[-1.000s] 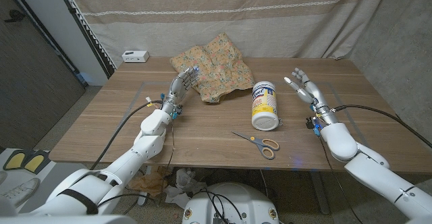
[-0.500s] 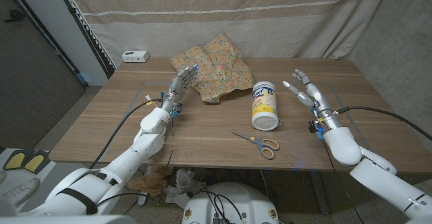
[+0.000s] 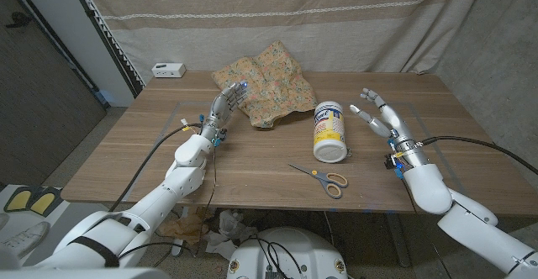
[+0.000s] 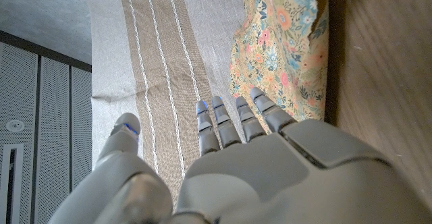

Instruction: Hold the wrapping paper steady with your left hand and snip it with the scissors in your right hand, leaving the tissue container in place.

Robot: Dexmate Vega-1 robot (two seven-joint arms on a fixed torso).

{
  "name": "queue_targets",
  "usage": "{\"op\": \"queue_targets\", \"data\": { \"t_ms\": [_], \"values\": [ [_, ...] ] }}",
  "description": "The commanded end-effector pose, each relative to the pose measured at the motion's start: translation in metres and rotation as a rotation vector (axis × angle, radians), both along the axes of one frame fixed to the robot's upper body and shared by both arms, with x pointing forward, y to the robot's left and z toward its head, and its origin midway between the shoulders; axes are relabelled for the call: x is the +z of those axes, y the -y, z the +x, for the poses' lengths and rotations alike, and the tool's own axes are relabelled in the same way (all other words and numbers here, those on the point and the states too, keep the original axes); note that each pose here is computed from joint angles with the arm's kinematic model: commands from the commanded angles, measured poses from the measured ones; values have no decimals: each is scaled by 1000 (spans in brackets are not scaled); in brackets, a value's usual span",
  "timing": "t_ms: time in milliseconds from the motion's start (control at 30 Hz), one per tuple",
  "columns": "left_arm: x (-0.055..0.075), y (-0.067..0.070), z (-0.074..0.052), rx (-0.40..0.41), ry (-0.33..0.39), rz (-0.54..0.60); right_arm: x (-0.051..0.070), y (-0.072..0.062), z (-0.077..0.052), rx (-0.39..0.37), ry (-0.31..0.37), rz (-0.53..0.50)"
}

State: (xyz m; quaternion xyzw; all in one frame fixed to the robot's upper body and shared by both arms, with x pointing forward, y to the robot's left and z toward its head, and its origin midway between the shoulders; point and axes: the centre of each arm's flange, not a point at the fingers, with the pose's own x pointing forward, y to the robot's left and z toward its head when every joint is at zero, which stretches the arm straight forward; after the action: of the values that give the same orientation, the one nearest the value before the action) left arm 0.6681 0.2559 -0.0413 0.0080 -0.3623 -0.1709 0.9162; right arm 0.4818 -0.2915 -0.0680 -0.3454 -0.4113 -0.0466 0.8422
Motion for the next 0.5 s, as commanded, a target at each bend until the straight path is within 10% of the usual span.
{"op": "queue_targets", "data": {
  "t_ms": [33, 500],
  "values": [
    [0, 1, -1, 4, -2, 1, -1, -11, -11, 27, -14, -55],
    [1, 2, -7, 22, -49, 9, -4, -19, -21, 61, -60, -112]
  ]
}}
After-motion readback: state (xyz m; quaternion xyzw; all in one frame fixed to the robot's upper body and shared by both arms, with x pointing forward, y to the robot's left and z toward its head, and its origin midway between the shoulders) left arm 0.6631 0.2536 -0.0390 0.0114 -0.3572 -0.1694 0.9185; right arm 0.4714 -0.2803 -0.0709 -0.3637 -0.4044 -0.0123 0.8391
